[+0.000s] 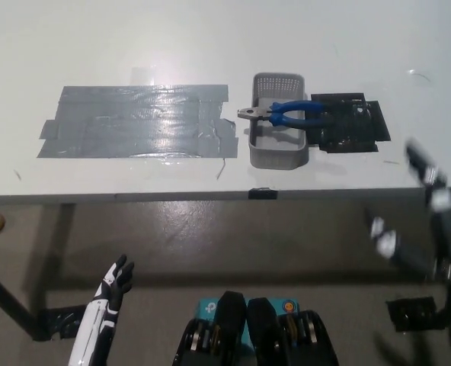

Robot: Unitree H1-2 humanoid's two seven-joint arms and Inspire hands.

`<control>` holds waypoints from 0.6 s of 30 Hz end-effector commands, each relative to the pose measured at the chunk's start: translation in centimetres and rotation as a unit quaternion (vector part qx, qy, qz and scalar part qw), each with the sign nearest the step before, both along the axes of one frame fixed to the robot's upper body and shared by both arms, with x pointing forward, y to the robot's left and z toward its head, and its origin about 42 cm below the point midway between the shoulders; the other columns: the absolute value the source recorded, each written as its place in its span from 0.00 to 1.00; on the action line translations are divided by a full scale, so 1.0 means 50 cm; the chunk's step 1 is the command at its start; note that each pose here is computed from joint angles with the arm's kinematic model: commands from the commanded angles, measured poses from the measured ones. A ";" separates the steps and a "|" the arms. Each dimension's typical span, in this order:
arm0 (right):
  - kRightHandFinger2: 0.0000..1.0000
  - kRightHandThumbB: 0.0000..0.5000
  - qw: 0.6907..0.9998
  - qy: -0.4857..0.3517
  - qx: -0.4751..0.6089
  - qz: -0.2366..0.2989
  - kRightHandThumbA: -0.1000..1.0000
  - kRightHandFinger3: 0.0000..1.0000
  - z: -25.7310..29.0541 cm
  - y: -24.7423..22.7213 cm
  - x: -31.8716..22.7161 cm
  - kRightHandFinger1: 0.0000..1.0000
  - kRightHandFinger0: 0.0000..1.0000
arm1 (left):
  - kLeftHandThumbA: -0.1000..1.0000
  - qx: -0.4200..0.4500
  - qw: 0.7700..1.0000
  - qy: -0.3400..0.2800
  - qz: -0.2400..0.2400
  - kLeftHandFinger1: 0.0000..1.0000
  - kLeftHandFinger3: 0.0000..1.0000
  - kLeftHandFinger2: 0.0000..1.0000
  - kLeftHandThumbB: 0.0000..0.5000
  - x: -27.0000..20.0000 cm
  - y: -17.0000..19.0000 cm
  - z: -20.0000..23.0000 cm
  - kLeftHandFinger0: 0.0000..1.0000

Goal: The robot picks the blue plier placed on top of the container and places it on the grey area of the table

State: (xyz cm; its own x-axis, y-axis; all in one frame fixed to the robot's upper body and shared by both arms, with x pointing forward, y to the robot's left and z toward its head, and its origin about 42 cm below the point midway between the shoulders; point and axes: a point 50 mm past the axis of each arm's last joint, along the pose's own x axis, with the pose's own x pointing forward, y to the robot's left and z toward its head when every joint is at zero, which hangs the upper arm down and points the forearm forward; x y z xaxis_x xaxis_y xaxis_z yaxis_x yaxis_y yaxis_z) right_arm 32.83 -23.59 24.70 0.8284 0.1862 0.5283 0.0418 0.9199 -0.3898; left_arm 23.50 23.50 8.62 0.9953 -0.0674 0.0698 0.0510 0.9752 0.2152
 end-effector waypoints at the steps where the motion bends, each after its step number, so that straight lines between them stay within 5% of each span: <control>1: 1.00 0.36 0.994 0.006 -0.111 -0.008 0.68 1.00 0.128 0.002 0.085 1.00 1.00 | 1.00 0.004 0.999 -0.037 -0.005 1.00 1.00 1.00 0.00 0.006 0.002 0.025 1.00; 6: 1.00 0.48 0.977 0.078 -0.198 0.018 0.84 1.00 0.221 0.029 0.197 1.00 1.00 | 1.00 0.008 0.999 -0.038 -0.003 1.00 1.00 1.00 0.00 0.006 0.005 0.028 1.00; 13: 1.00 0.64 0.934 0.198 -0.296 0.034 0.89 1.00 0.311 0.081 0.363 1.00 1.00 | 1.00 0.008 0.999 -0.045 -0.006 1.00 1.00 1.00 0.00 0.012 0.005 0.034 1.00; 18: 1.00 0.65 0.900 0.231 -0.369 0.003 0.93 1.00 0.319 0.131 0.423 1.00 1.00 | 1.00 0.013 0.999 -0.047 -0.010 1.00 1.00 1.00 0.00 0.011 0.003 0.034 1.00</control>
